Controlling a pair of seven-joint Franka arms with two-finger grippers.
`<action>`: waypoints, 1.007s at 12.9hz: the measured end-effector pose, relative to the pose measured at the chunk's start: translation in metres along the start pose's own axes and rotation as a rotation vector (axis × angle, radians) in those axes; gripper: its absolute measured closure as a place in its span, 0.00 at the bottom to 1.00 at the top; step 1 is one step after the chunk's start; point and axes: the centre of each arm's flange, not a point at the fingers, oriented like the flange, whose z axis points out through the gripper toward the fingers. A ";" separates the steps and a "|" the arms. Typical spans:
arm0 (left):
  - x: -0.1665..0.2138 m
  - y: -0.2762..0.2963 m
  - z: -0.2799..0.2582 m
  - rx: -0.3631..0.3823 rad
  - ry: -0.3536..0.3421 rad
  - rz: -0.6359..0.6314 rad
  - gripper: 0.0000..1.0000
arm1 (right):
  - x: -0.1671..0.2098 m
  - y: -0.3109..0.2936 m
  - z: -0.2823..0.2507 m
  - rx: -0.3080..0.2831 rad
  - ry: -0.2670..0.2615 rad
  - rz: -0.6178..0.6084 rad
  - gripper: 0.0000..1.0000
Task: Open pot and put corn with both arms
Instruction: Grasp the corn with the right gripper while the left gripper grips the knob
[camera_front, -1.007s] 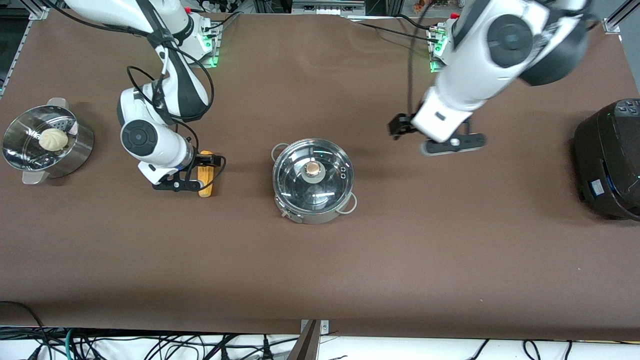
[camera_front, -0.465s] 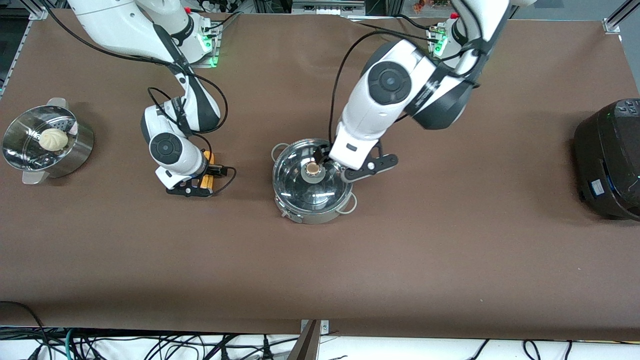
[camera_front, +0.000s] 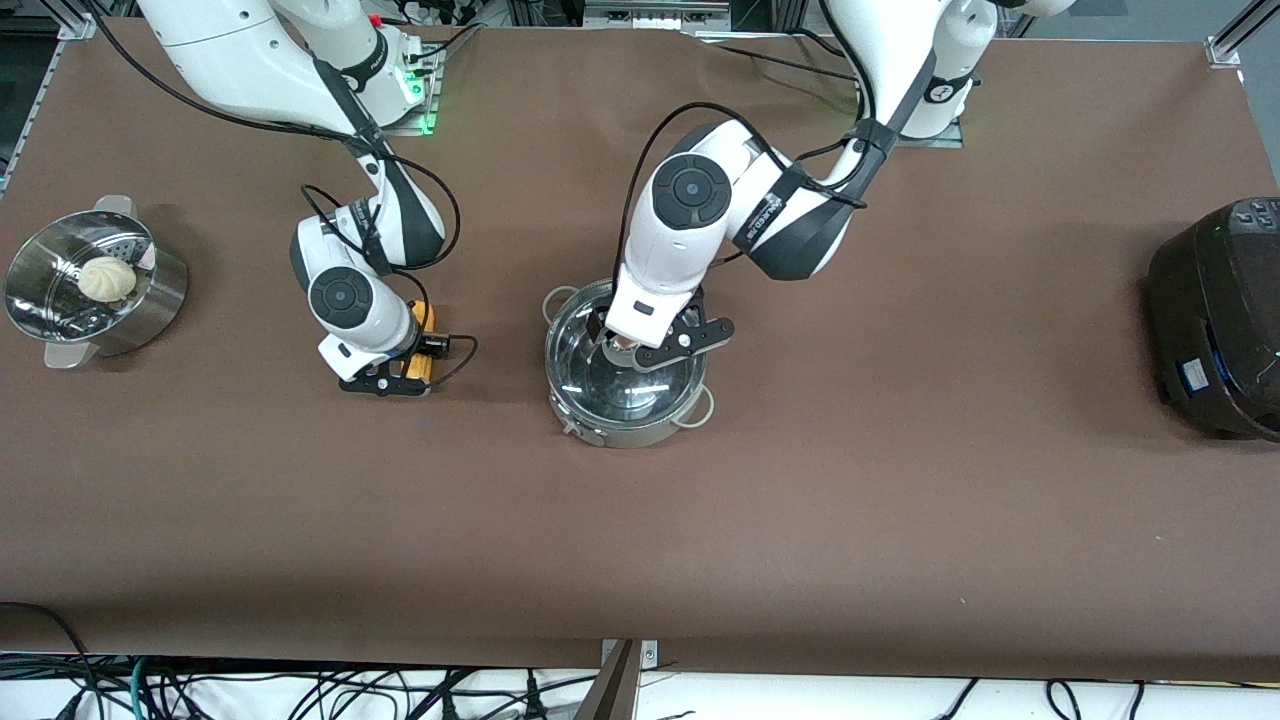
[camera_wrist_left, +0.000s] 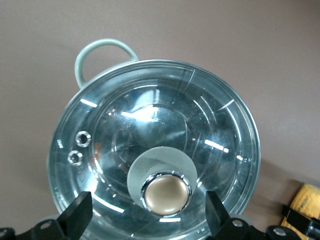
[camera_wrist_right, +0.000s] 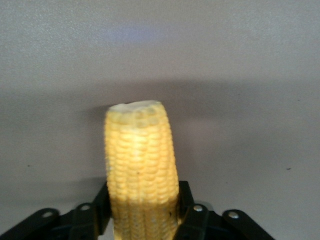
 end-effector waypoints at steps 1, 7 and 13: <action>-0.002 0.001 0.007 0.004 0.007 0.000 0.00 | 0.000 0.000 0.000 -0.001 0.001 -0.002 0.55; -0.013 0.007 0.026 0.014 0.017 0.006 0.12 | 0.015 0.000 -0.036 -0.006 0.025 0.003 0.58; -0.014 0.010 0.023 -0.001 0.024 0.009 0.48 | 0.044 0.001 -0.132 -0.044 -0.014 0.025 0.67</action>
